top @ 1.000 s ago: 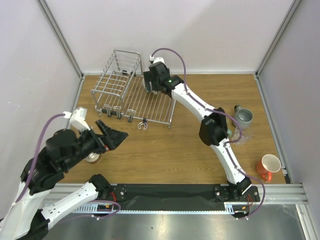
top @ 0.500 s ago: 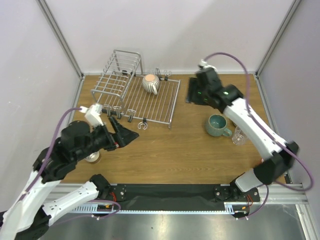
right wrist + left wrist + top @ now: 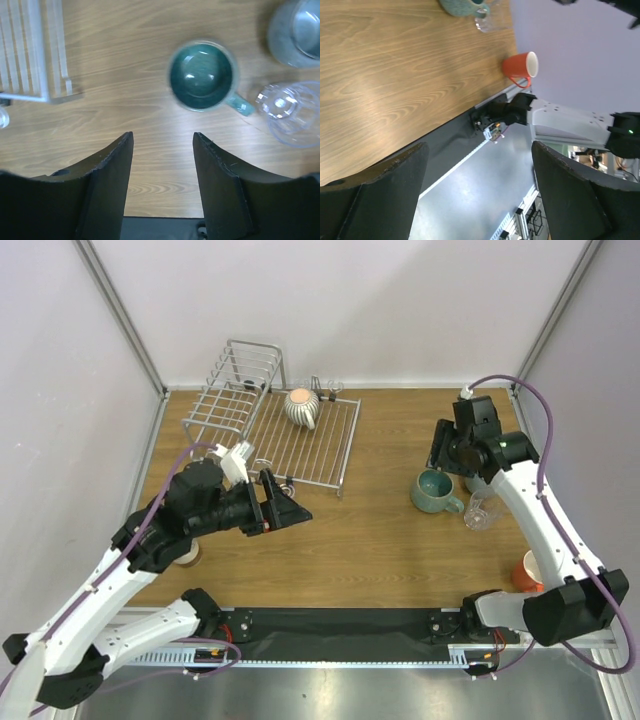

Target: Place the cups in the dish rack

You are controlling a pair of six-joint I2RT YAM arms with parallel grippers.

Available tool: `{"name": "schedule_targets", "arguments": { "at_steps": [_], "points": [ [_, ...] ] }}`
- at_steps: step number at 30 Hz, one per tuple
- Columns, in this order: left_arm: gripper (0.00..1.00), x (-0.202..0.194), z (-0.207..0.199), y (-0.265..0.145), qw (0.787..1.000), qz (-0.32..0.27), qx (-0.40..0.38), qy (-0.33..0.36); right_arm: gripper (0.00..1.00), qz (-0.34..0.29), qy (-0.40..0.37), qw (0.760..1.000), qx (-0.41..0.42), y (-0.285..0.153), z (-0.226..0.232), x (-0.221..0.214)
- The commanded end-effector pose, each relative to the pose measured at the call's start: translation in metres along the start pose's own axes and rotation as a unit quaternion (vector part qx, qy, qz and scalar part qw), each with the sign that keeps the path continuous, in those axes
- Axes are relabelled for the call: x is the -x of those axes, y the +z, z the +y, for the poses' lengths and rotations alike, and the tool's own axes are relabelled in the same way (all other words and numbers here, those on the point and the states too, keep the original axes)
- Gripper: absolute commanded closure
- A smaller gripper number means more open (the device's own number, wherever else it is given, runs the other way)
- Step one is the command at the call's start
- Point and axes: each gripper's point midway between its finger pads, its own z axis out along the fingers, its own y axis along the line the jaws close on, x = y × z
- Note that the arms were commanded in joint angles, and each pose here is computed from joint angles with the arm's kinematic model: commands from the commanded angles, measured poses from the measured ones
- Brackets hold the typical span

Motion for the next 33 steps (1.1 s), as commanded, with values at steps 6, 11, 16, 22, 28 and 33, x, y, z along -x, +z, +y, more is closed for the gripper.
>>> {"name": "schedule_targets", "arguments": {
  "at_steps": [6, 11, 16, 22, 28, 33],
  "points": [
    [0.11, -0.008, -0.013, -0.016, 0.998, -0.003, -0.052, -0.016, 0.43, 0.047, 0.017, 0.998, -0.041, 0.033, -0.042, -0.012],
    [0.12, -0.015, -0.001, -0.019, 0.999, -0.003, -0.037, -0.033, 0.42, 0.063, 0.018, 0.996, -0.063, 0.048, -0.059, -0.014],
    [0.12, -0.018, 0.004, -0.018, 0.999, 0.005, -0.024, -0.033, 0.42, 0.078, 0.023, 0.994, -0.068, 0.059, -0.071, -0.019],
    [0.14, -0.021, 0.007, -0.008, 0.999, 0.022, -0.016, -0.034, 0.43, 0.092, 0.019, 0.994, -0.060, 0.076, -0.071, -0.022],
    [0.15, -0.016, 0.007, 0.000, 0.999, 0.030, 0.003, -0.027, 0.42, 0.103, 0.020, 0.992, -0.064, 0.087, -0.073, -0.028],
    [0.15, -0.012, 0.002, 0.008, 0.999, 0.039, 0.002, -0.022, 0.43, 0.116, 0.016, 0.991, -0.072, 0.099, -0.078, -0.032]
  ]
}}
